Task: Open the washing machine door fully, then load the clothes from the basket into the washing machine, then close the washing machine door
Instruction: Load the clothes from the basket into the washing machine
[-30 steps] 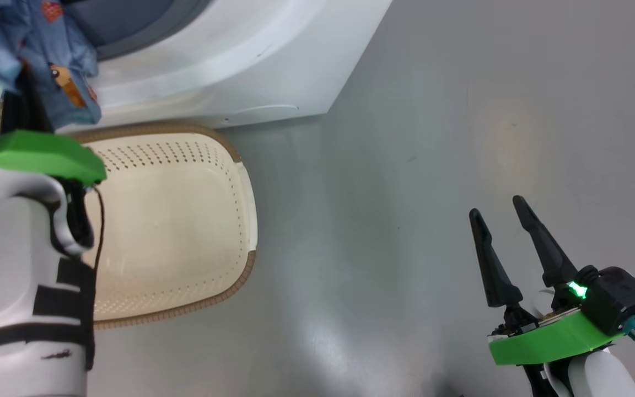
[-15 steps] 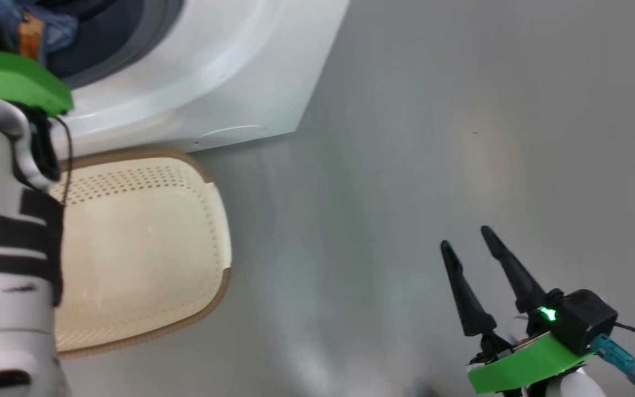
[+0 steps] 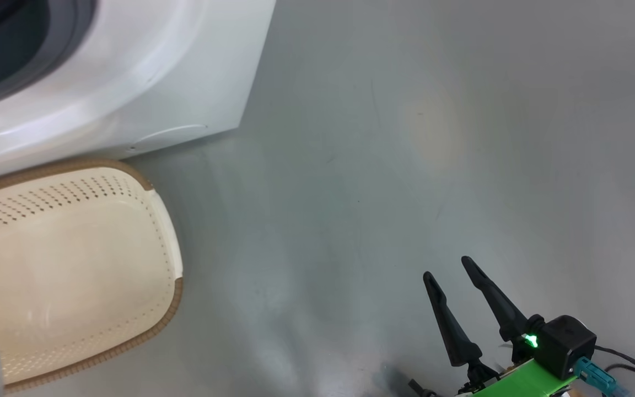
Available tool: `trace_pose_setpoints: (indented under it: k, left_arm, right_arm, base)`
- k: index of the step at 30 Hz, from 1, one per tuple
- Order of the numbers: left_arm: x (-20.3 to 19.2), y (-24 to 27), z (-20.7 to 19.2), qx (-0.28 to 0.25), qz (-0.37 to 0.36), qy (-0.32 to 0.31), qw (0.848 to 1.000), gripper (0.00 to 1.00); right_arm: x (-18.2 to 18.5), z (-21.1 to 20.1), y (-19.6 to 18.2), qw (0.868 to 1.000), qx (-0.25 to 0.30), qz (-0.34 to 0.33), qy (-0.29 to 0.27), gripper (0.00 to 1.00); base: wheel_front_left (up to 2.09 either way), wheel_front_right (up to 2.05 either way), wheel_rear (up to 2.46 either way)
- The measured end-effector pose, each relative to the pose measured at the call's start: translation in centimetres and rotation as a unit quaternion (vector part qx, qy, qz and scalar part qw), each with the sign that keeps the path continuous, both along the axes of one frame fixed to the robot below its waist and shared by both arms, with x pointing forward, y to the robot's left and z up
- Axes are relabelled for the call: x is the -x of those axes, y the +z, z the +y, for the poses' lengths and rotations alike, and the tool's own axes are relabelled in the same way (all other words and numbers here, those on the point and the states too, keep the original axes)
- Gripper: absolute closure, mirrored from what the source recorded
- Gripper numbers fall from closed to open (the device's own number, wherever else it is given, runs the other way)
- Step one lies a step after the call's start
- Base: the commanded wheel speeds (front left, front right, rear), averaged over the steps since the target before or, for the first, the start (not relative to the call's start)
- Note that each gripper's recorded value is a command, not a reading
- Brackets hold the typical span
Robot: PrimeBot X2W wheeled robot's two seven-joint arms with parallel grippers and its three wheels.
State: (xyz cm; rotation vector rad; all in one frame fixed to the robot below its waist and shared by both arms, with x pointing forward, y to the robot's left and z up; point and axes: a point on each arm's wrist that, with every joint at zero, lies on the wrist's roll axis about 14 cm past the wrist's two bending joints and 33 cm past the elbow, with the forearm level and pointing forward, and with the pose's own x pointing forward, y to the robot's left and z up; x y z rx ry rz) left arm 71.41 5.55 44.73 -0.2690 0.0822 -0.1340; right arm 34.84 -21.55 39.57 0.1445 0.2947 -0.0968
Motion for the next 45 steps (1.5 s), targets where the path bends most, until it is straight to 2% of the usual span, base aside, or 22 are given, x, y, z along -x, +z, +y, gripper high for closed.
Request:
trace_pose_setpoints:
  k: [3, 17, 25, 28, 31, 32, 33, 34, 45]
  left_arm:
    - [-0.8, -0.2, 0.0, -0.010, -0.001, -0.005, 1.000, 1.00]
    - [-3.7, -0.3, 1.1, 0.006, 0.000, 0.009, 1.000, 1.00]
    - [-5.4, 2.6, 1.6, 0.031, -0.071, 0.019, 0.997, 1.00]
    - [-5.4, 2.6, 1.6, 0.008, -0.080, 0.023, 0.996, 0.72]
    - [-4.3, -0.1, 0.9, -0.028, -0.046, 0.008, 0.999, 0.66]
    - [-3.8, -1.5, 0.9, -0.045, -0.022, 0.008, 0.999, 0.58]
    - [-3.6, -2.0, 1.0, -0.052, -0.011, 0.008, 0.999, 0.36]
    - [-3.4, -2.4, 1.0, -0.057, 0.000, 0.007, 0.998, 0.00]
    - [-2.4, -3.0, 2.4, -0.115, 0.068, 0.029, 0.991, 0.00]
  right_arm:
    - [0.3, -0.2, -0.3, 1.000, 0.002, 0.008, -0.004, 0.00]
    - [1.5, -0.7, -1.0, 0.999, -0.001, 0.029, -0.022, 0.00]
    - [1.4, -0.8, -1.9, 0.999, -0.001, 0.044, -0.027, 0.00]
    - [1.3, -0.7, -2.0, 0.999, -0.002, 0.044, -0.025, 0.00]
    - [1.3, -0.7, -1.7, 0.999, -0.003, 0.040, -0.025, 0.00]
    - [1.3, -0.7, -1.5, 0.999, -0.003, 0.037, -0.024, 0.00]
    - [1.4, -0.7, -1.4, 0.999, -0.003, 0.036, -0.024, 0.00]
    - [1.4, -0.7, -1.3, 0.999, -0.003, 0.034, -0.023, 0.00]
    - [1.3, -0.4, -0.6, 1.000, -0.006, 0.020, -0.017, 0.00]
  base:
    - [0.00, 0.00, 0.00]
    - [0.00, 0.00, 0.00]
    - [0.00, 0.00, 0.00]
    - [0.00, 0.00, 0.00]
    - [0.00, 0.00, 0.00]
    - [0.00, 0.00, 0.00]
    - [0.00, 0.00, 0.00]
    - [0.00, 0.00, 0.00]
    - [0.00, 0.00, 0.00]
